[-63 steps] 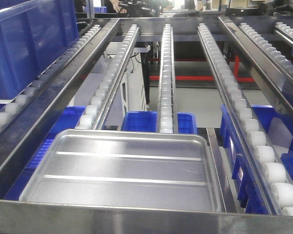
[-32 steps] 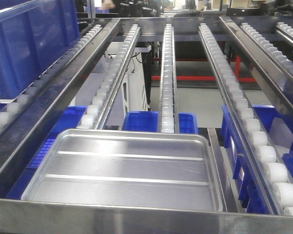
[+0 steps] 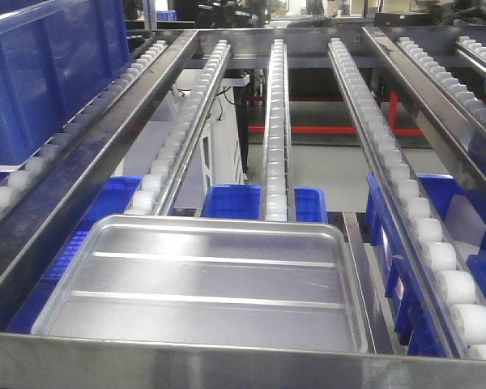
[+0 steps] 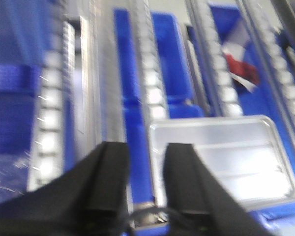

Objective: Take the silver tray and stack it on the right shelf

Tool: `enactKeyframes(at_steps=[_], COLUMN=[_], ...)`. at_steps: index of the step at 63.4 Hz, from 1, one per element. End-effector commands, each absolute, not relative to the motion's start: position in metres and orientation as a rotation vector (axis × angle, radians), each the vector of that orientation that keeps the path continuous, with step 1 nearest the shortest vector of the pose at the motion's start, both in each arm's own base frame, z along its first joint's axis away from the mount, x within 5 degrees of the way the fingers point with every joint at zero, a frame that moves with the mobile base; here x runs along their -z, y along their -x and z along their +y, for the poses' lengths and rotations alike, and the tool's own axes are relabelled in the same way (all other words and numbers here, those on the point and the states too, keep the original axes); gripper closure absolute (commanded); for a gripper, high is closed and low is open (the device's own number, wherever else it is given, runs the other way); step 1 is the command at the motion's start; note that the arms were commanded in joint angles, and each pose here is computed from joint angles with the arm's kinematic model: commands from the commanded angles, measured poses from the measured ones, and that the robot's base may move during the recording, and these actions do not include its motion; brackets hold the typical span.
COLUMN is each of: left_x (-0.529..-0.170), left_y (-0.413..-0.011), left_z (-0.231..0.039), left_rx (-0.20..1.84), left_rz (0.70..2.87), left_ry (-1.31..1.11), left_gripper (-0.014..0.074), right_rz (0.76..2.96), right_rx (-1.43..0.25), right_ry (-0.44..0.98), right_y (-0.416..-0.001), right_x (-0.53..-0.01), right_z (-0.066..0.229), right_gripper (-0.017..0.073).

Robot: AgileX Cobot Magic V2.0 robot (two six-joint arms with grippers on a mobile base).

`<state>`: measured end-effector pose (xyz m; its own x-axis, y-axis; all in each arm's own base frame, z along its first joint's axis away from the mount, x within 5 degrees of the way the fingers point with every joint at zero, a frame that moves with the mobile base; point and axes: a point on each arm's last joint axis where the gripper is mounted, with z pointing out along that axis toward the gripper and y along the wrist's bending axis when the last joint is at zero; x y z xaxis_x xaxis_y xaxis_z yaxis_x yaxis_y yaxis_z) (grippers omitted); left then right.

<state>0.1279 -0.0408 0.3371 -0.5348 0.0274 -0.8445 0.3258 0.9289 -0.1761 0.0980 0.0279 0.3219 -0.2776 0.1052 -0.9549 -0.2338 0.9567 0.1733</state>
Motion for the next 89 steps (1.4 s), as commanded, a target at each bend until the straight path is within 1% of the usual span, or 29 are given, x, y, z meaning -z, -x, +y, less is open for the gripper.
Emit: enactKeyframes(at_steps=[1,5,13,20,24,29,38,47,52,56,59,61,66,78,89], left_x=[-0.35,-0.348,-0.342,-0.336,-0.33,-0.322,-0.306,-0.293,-0.288,-0.284,-0.282,-0.281,-0.276,-0.258,-0.241], left_y=[-0.138,-0.142,-0.144,-0.14,-0.141,-0.147,-0.165,-0.18,-0.189,-0.199,-0.207,-0.213,-0.224,-0.239,-0.247], left_z=[-0.046,-0.054,-0.089,-0.112,-0.121,-0.124,-0.121,-0.121,-0.123,-0.124,-0.125,-0.126,-0.132,-0.141,-0.148], left_rx=[0.465,0.493,0.602,0.596,0.613,0.623,0.571,0.5,0.441,0.373,0.33,0.298,0.286,0.268,0.254], left_rz=[2.049,2.052,2.042,2.006,2.032,2.09,2.231,2.345,2.435,2.529,2.584,2.611,2.653,2.722,2.765], left_ry=[-0.215,-0.259,-0.465,-0.7,-0.744,-0.73,-0.617,-0.587,-0.572,-0.518,-0.47,-0.443,-0.383,-0.354,-0.336], left_gripper=[0.0332,0.0335,0.0335,0.0349,0.0349,0.0349,0.0349,0.0349,0.0349,0.0349,0.0349,0.0349,0.0349,0.035,0.0349], right_rz=[1.767,1.828,1.902,1.924,1.973,2.092,2.322,2.487,2.562,2.614,2.635,2.648,2.651,2.651,2.687], right_rx=[-0.412,-0.476,-0.562,-0.577,-0.596,-0.631,-0.622,-0.582,-0.537,-0.474,-0.423,-0.401,-0.357,-0.307,-0.283], right_ry=[0.137,0.204,0.321,0.355,0.325,0.289,0.302,0.317,0.281,0.222,0.185,0.132,0.075,0.016,0.019], right_y=[-0.108,-0.114,-0.13,-0.145,-0.154,-0.162,-0.174,-0.19,-0.202,-0.211,-0.217,-0.222,-0.23,-0.24,-0.248], right_x=[-0.34,-0.34,-0.336,-0.326,-0.319,-0.309,-0.292,-0.277,-0.268,-0.262,-0.259,-0.257,-0.256,-0.252,-0.238], right_z=[0.039,0.052,0.08,0.096,0.103,0.111,0.123,0.135,0.141,0.142,0.142,0.143,0.143,0.145,0.15], right_gripper=[0.0095,0.0071,0.0068,0.0072,0.0072,0.0072,0.0072,0.0072,0.0072,0.0072,0.0072,0.0072,0.0072,0.0072,0.0072])
